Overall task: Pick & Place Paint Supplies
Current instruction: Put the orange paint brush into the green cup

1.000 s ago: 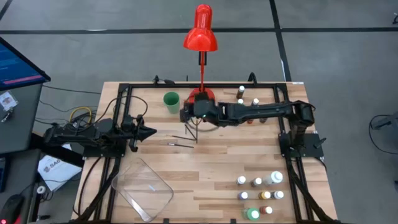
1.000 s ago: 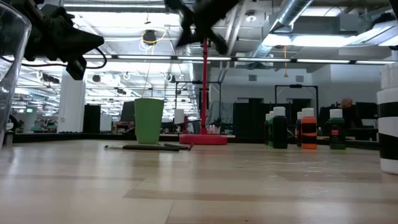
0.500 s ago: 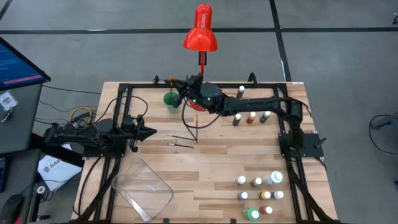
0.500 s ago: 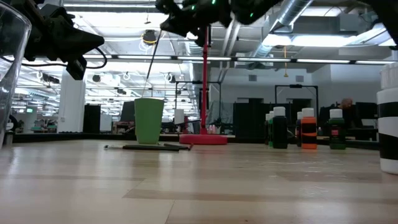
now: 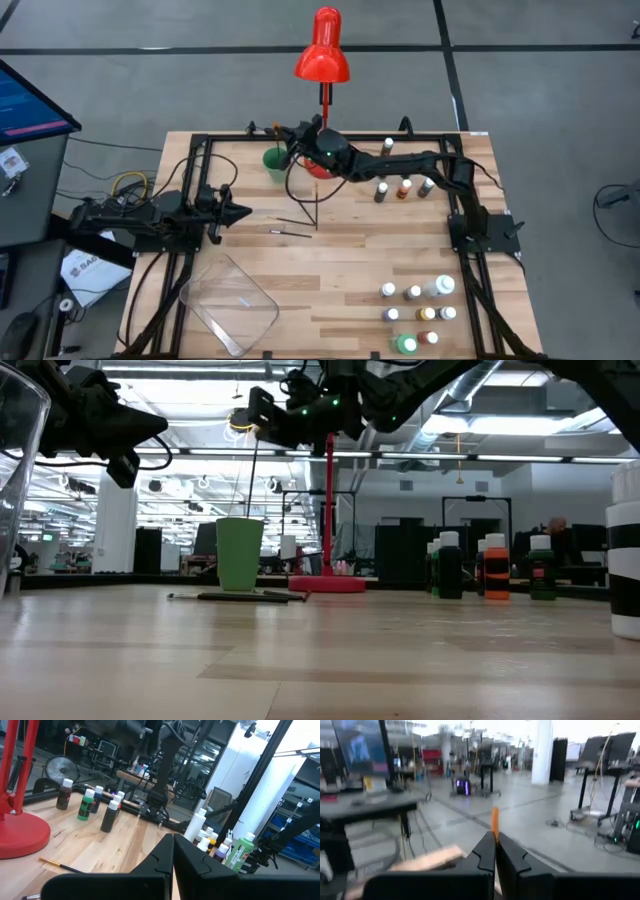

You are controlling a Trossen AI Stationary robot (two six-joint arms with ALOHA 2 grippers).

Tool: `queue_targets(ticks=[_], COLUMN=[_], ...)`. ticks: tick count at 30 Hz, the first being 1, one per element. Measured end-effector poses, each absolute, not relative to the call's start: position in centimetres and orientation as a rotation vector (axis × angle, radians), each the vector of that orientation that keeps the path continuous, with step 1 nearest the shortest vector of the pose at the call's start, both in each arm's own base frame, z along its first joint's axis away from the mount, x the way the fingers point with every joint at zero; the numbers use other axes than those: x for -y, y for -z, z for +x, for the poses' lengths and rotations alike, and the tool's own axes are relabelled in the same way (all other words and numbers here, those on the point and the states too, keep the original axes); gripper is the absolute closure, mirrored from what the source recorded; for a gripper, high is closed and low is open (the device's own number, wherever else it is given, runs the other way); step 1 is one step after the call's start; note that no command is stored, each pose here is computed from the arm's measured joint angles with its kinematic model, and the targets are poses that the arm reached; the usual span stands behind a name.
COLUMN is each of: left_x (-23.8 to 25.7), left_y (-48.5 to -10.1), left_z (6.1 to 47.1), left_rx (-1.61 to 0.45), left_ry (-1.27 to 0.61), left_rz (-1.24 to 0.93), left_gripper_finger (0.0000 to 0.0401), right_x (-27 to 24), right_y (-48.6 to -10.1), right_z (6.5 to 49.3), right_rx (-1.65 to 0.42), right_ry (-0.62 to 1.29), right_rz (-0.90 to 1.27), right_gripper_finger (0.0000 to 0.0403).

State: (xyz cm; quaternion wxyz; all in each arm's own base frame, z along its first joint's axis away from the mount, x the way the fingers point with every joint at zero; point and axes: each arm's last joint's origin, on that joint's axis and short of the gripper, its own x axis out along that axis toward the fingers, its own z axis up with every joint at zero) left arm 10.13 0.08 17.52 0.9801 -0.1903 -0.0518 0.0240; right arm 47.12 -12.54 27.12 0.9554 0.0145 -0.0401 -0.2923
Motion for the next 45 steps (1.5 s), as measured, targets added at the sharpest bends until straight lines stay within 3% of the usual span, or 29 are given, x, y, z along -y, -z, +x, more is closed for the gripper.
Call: queue_targets(ticks=[18, 32, 35, 40, 45], left_x=[-0.1, -0.1, -0.1, -0.1, -0.1], left_y=[-17.6, -17.6, -17.6, -17.6, -17.6], left_z=[10.1, 10.1, 10.1, 10.1, 10.1], left_rx=[0.110, 0.109, 0.109, 0.110, 0.117], left_ry=[-0.050, -0.049, -0.046, -0.046, -0.045], left_rz=[-0.384, -0.383, -0.383, -0.383, -0.384], left_gripper_finger=[0.0400, 0.0400, 0.0400, 0.0400, 0.0400], right_x=[11.7, 11.7, 11.4, 9.1, 6.3], right_y=[-23.0, -23.1, -24.5, -31.2, -34.7], right_z=[48.5, 48.5, 48.1, 45.2, 41.3], right_rx=[-0.024, -0.049, -0.039, -0.046, -0.209], right_ry=[0.559, 0.557, 0.553, 0.585, 0.626], right_rz=[0.031, -0.038, -0.065, -0.063, 0.047], right_gripper_finger=[0.0400, 0.0341, 0.0322, 0.0287, 0.0252])
